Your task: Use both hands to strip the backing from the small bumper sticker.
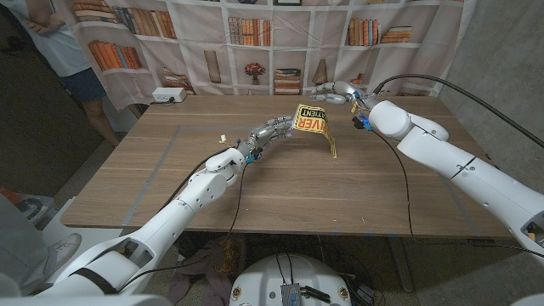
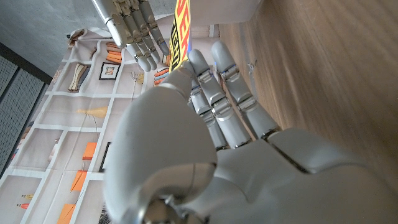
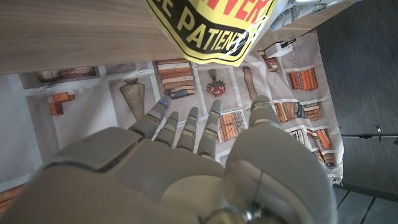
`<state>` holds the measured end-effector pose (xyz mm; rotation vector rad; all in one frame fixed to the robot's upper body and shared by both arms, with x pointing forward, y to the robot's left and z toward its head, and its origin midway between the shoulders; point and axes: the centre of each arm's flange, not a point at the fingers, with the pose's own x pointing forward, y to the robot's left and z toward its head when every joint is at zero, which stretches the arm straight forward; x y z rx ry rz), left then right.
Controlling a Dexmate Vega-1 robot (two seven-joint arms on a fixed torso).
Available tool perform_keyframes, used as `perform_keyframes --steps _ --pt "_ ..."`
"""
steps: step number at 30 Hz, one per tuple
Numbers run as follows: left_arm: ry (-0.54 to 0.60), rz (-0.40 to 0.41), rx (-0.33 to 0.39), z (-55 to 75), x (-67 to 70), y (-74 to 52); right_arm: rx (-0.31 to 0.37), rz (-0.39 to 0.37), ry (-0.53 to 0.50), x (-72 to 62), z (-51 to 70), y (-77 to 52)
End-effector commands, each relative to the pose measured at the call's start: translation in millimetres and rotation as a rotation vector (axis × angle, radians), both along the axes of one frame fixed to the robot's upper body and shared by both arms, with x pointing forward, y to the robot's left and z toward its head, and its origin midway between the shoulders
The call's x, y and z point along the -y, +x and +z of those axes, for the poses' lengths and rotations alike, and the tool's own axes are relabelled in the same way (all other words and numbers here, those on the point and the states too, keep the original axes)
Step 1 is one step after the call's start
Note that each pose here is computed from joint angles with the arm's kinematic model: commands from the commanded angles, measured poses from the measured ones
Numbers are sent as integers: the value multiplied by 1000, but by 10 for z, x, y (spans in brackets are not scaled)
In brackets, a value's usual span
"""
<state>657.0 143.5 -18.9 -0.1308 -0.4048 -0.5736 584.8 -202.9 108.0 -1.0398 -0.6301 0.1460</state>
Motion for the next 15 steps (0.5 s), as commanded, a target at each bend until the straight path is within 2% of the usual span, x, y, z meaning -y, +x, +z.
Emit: perform_keyframes --steps 1,6,8,11,15 --pt "55 39 36 59 4 -35 -28 -15 -46 -62 41 54" --pt "20 42 52 49 12 -33 -42 -19 -56 -69 42 66" --pt "-19 4 58 32 22 -12 -38 -20 -56 -67 35 69" --pt "2 18 58 32 26 -19 -39 -23 -50 -58 29 70" --pt "-29 14 64 22 38 -23 -39 -29 -54 -52 29 63"
